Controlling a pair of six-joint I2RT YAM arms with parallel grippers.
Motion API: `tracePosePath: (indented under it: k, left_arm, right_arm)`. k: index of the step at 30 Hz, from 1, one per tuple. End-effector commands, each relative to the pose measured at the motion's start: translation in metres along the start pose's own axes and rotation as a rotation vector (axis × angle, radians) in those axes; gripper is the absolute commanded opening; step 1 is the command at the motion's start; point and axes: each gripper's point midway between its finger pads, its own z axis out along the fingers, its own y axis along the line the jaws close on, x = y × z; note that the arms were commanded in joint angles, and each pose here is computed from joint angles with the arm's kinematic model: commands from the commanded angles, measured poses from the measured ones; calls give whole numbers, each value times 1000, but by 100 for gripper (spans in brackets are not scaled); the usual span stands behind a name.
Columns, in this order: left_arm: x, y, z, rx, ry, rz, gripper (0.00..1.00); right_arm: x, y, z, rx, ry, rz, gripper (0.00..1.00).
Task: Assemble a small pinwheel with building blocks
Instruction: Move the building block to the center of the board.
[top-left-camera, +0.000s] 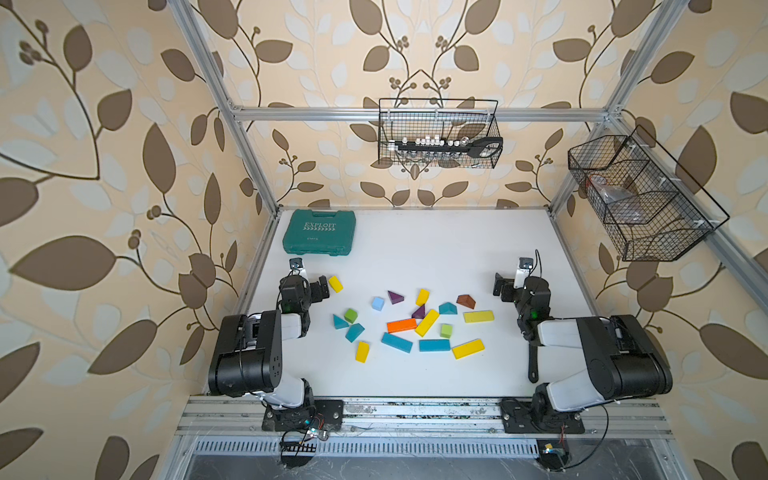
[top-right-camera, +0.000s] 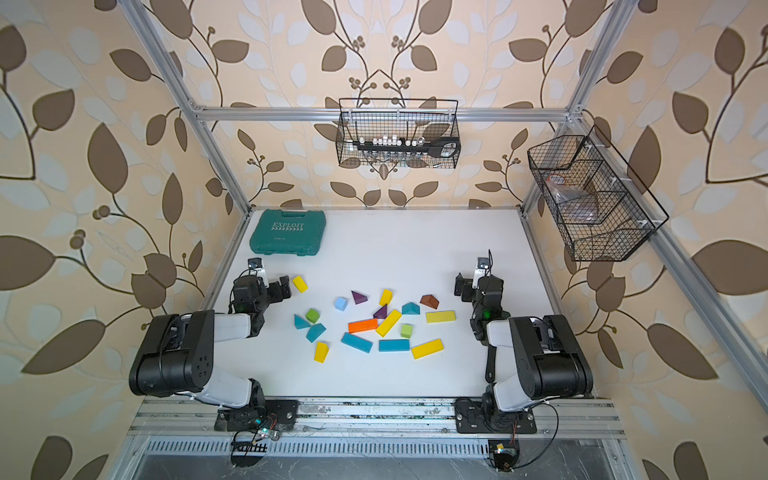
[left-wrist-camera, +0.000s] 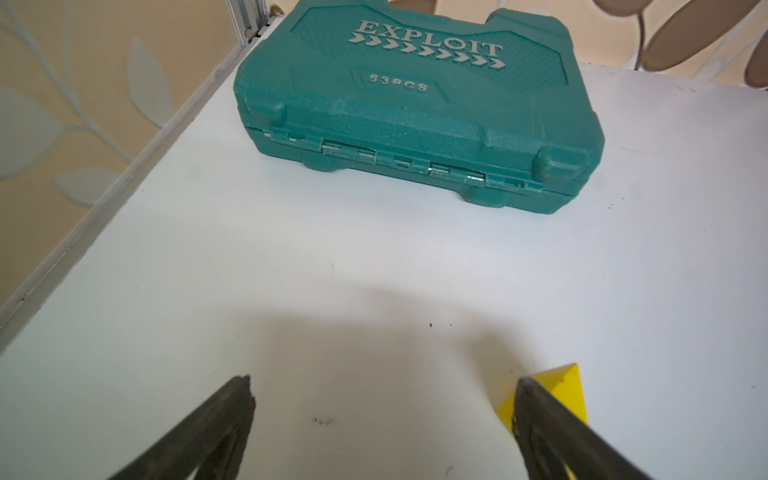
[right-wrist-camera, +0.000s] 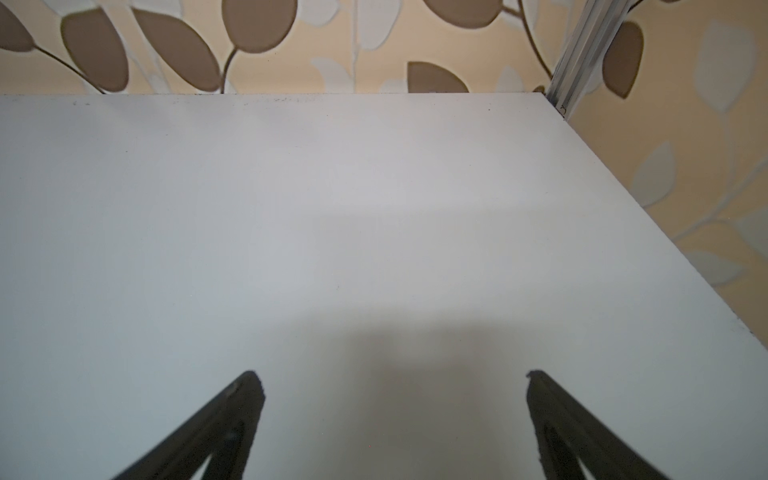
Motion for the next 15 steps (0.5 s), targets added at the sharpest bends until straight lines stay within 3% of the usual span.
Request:
tracePosePath:
  k: [1,3,7,8,10,11,13,15]
  left_arm:
    - [-45,-7,-19,-42,-48,33,99]
    - [-73,-11,-35,-75,-3,-28,99]
    - [-113,-23,-73,-29,33,-271,99]
    - [-116,-17,-80,-76,50,-367,99]
    - [-78,16,-103,-344,210,-628,99]
    - [-69,18,-111,-370,294,-668,99]
    - [-63,-8,-108,-250,429,-573,99]
    - [-48,-23,-116,-232,511,-527,99]
  right_arm:
    - [-37,-17,-11,187,-31,5,100]
    - [-64,-24,-22,231,4,27,100]
    - [-108,-2,-45,67,-13,135,100]
    - [-111,1,-50,40,-13,180,100]
    - [-106,-3,-58,44,27,307,100]
    - [-100,-6,-61,45,70,363,100]
    - [-93,13,-63,-112,151,386,100]
    - [-90,35,-69,-241,208,396,100]
